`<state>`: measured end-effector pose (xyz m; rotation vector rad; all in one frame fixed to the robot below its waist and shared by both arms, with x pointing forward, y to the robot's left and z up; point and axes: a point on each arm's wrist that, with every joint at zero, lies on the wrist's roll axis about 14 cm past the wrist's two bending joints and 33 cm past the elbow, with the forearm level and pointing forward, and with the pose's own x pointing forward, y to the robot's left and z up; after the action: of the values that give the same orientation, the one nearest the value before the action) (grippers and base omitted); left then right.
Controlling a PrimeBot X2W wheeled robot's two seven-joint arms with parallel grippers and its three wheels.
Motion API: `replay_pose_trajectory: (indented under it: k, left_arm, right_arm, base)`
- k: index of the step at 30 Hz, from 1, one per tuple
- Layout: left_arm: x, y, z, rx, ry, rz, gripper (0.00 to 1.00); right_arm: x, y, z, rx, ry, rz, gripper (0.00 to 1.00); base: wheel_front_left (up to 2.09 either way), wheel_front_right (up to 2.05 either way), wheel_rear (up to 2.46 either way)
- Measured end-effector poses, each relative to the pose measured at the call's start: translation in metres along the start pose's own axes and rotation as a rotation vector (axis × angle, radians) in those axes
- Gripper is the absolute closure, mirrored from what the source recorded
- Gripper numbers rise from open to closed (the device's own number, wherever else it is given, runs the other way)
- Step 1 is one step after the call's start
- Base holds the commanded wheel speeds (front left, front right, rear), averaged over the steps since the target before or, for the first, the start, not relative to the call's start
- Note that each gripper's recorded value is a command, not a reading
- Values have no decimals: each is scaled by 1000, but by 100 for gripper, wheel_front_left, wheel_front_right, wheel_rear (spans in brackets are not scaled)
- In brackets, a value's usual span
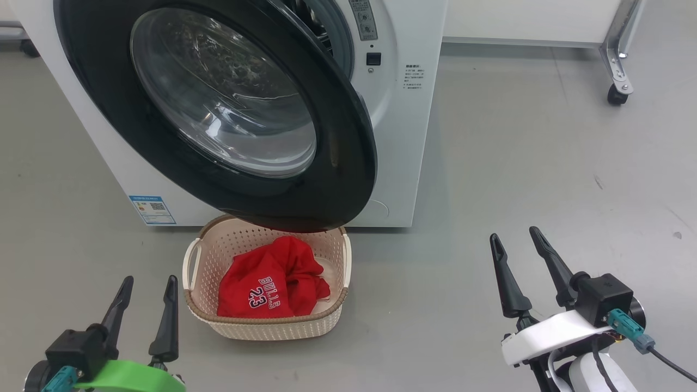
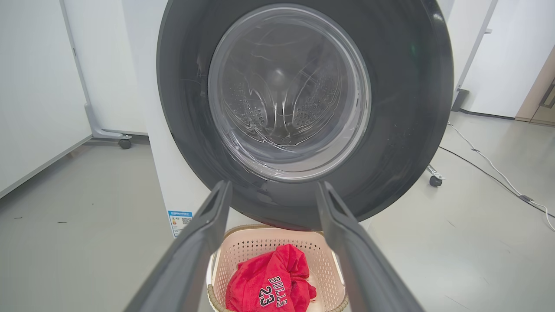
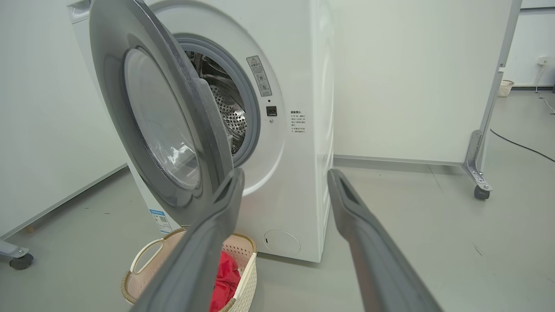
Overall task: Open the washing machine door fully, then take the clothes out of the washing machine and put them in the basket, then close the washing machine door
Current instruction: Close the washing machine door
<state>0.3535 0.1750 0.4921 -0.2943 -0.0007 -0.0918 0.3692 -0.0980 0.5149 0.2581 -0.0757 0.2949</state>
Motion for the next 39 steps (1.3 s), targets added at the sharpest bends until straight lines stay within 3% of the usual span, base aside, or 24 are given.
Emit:
replay_pose_trajectory:
  k: [2, 3, 4, 5, 16, 32, 39]
  left_arm:
    - [0, 1, 0, 5, 0, 0, 0]
    - [0, 0, 0, 4, 0, -2, 0]
    - [0, 0, 0, 2, 0, -3, 0]
    - [0, 0, 0, 0, 0, -2, 0]
    - [0, 0, -8, -14, 20, 5, 0]
    - [20, 8, -21, -62, 40, 47, 0]
    - [31, 16, -27, -67, 55, 67, 0]
  right_arm:
    - [0, 0, 0, 0, 1, 0, 0]
    - [0, 0, 0, 1, 1, 1, 18]
    - [1, 1, -1, 1, 1, 2, 69]
    - [1, 1, -1, 1, 2, 4, 100]
    - [13, 28, -8, -9, 20, 102, 100]
    - [74, 101, -28, -193, 98, 475, 100]
    - [110, 110, -32, -213, 91, 539, 100]
  base:
    - [0, 0, 0]
    - [0, 0, 0]
    - [0, 0, 0]
    - [0, 0, 0]
    - [0, 0, 0]
    - [0, 0, 0]
    - [0, 0, 0]
